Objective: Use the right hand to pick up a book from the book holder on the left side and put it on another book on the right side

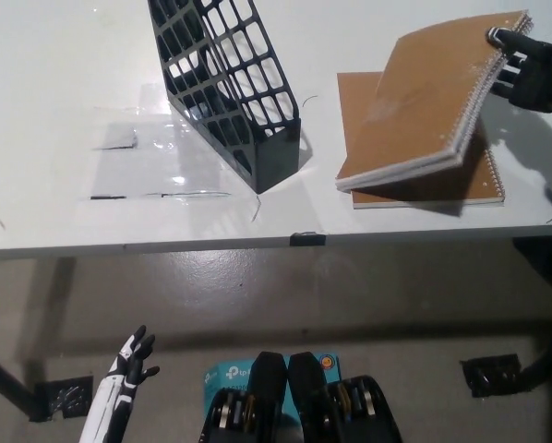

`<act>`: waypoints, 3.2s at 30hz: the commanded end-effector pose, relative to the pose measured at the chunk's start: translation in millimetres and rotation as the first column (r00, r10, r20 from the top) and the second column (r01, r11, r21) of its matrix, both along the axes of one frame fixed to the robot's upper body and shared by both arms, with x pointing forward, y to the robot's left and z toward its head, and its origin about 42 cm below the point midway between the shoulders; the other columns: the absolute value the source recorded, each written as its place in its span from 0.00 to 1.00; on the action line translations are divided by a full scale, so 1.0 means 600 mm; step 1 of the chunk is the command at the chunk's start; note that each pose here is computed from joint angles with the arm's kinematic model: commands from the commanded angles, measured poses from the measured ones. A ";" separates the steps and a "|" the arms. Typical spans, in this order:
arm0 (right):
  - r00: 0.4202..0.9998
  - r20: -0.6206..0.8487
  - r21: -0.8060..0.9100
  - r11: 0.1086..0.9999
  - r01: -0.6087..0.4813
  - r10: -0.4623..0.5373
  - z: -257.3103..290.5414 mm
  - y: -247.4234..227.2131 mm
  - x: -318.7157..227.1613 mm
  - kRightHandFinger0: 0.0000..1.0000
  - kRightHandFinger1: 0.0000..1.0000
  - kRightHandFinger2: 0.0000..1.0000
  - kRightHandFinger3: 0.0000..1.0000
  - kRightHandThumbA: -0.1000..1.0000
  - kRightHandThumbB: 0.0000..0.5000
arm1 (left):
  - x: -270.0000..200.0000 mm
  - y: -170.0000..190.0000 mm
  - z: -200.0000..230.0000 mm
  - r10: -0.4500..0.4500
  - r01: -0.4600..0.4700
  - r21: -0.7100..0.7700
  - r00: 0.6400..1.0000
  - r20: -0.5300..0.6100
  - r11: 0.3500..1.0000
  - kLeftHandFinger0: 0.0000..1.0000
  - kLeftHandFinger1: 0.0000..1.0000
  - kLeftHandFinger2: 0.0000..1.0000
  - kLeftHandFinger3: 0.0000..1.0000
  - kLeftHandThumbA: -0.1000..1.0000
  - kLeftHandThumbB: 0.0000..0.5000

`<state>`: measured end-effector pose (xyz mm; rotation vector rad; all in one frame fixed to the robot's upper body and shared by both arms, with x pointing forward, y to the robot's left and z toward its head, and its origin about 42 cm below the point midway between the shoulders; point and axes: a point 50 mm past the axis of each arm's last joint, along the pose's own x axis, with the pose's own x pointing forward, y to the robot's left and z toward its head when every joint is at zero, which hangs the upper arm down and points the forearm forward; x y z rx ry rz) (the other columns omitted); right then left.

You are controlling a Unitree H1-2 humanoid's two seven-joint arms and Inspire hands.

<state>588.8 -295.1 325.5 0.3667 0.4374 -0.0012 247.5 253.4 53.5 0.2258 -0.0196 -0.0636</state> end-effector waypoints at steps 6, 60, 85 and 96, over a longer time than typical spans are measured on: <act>0.982 0.136 -0.176 0.979 -0.104 0.129 0.117 0.009 0.016 0.00 0.08 0.72 1.00 0.00 0.17 | 0.005 0.006 0.016 -0.024 0.024 0.000 0.998 0.058 1.000 0.86 1.00 1.00 1.00 1.00 0.20; 0.050 0.842 -0.532 0.813 0.237 0.537 0.306 0.100 -0.442 1.00 1.00 1.00 1.00 0.90 0.58 | 0.115 0.009 0.099 -0.052 0.063 -0.048 0.980 0.193 0.997 1.00 1.00 1.00 1.00 1.00 0.36; 0.357 0.815 -0.490 0.872 0.005 0.456 -0.043 0.129 -0.545 1.00 1.00 1.00 1.00 1.00 0.57 | 0.130 0.013 0.105 -0.105 0.116 -0.054 0.979 0.174 0.992 1.00 1.00 1.00 1.00 1.00 0.45; 0.791 0.504 -0.557 0.830 -0.010 0.348 -0.349 0.117 -0.481 1.00 1.00 1.00 1.00 0.78 0.37 | 0.072 0.021 0.071 -0.140 0.143 -0.022 0.986 0.096 0.990 1.00 1.00 1.00 1.00 1.00 0.52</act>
